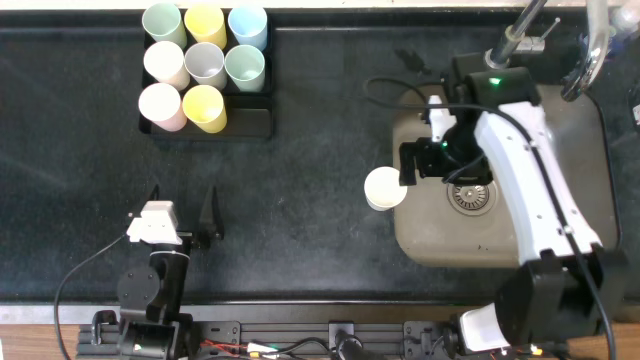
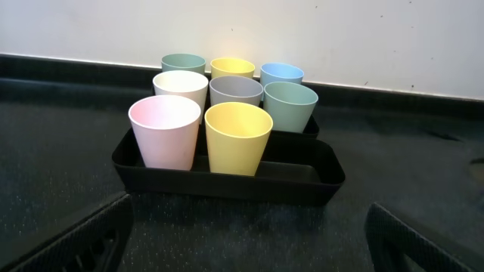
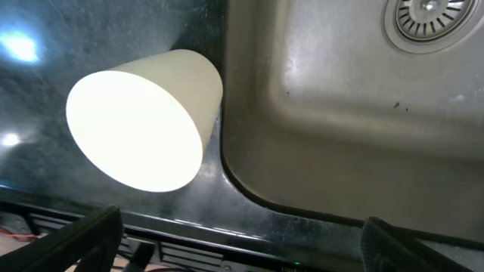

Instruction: Store Cups

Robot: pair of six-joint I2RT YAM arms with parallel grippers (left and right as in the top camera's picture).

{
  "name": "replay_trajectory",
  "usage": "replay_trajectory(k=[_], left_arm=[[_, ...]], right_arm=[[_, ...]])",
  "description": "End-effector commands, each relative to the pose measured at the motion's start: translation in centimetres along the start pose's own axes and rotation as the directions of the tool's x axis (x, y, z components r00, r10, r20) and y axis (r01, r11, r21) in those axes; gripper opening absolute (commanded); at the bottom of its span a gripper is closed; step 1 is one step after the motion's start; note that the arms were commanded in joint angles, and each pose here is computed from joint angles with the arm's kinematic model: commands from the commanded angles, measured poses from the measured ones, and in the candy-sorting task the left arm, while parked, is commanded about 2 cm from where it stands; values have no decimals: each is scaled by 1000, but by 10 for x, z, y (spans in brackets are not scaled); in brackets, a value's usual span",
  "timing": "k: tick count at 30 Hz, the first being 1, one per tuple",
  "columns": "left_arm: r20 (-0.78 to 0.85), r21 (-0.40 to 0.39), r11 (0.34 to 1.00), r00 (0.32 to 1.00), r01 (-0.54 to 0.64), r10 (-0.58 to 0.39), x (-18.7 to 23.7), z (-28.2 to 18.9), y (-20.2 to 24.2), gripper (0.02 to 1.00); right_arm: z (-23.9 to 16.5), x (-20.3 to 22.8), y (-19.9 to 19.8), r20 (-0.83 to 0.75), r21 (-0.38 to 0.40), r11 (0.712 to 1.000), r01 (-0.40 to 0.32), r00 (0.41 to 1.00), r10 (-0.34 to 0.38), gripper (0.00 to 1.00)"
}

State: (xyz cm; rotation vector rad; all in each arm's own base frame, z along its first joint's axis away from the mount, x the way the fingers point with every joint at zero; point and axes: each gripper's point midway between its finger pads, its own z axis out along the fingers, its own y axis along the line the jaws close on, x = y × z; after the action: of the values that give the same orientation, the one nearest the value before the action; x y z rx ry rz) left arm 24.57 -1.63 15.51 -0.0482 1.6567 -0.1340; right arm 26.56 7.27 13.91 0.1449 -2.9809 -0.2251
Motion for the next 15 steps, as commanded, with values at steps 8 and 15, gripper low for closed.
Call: replay_trajectory(k=[8,15], left_arm=[[9,-16,1000,1000,-17,17,-2,-1,3,1000],[9,-16,1000,1000,-17,17,-2,-1,3,998]], right_arm=[[21,-16,5,-40,131,988,77,997,-72,886],[34,-22,13,-60,137,986,97,994,-89,827]])
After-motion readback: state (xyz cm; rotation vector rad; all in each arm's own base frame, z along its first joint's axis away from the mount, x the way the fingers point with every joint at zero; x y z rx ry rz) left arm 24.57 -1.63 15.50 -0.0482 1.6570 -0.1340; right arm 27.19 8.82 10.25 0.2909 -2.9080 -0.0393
